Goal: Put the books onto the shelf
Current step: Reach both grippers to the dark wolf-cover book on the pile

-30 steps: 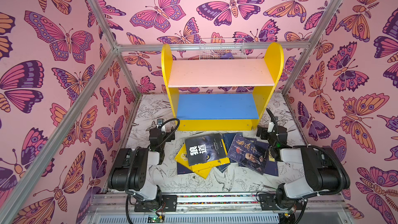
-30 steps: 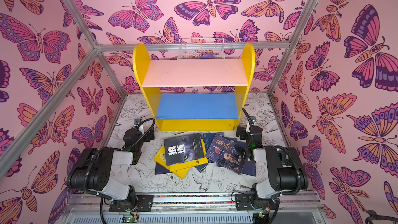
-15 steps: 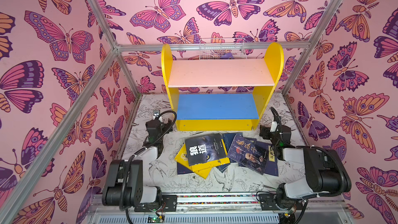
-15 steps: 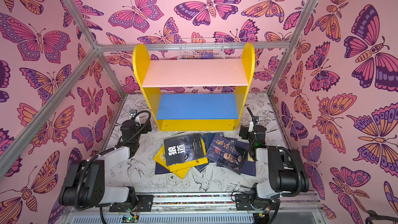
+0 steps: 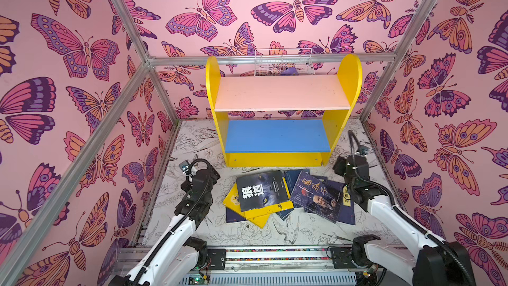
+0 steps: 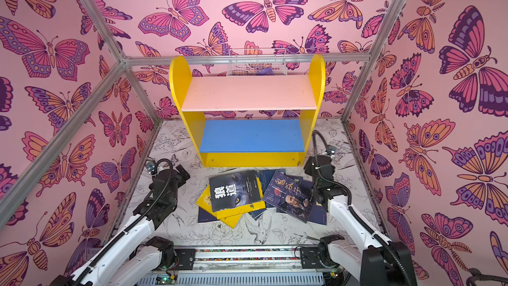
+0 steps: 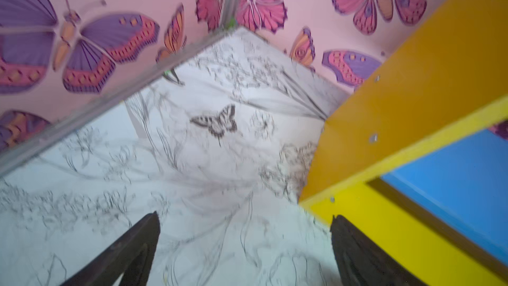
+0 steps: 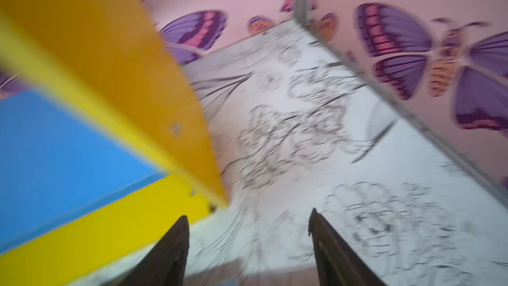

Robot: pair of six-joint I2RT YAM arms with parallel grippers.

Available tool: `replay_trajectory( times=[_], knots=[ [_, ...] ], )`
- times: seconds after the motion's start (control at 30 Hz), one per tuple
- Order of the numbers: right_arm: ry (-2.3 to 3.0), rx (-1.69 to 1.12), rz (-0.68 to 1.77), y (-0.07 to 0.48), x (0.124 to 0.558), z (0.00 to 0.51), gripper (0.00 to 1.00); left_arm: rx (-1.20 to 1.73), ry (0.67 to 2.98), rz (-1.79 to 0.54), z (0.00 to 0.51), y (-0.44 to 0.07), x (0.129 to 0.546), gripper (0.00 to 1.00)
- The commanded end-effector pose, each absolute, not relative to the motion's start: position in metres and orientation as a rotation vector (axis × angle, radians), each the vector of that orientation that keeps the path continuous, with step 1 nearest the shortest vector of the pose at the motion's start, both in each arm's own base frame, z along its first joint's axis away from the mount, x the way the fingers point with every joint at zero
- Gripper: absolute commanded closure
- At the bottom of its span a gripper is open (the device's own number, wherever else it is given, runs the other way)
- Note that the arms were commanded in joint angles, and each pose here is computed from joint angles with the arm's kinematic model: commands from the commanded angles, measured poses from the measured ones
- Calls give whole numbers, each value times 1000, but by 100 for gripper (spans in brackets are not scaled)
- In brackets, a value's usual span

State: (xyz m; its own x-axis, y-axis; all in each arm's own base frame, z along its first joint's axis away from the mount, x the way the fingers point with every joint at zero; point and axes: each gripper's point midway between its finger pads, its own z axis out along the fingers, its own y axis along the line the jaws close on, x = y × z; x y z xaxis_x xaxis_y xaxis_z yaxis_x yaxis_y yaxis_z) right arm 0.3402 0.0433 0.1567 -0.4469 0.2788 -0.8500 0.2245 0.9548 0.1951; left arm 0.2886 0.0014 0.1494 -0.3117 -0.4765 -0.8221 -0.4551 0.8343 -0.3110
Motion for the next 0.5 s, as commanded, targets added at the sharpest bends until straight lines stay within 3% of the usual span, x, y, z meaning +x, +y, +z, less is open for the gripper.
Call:
replay_trajectory(
  times=[0.0,0.1,0.2,0.47],
  knots=[
    [2234,-25,205,132,322,146,30,-669,2177,-202,106,-40,266,1],
    [2272,-465,341,216,291,146,29,-560,2283,-405,102,-83,261,1],
    [2309,-712,514,262,259,141,28,-476,2331,-535,104,-108,252,1],
    [2573,-887,678,284,225,101,30,-334,2391,-637,100,-136,238,6]
  ],
)
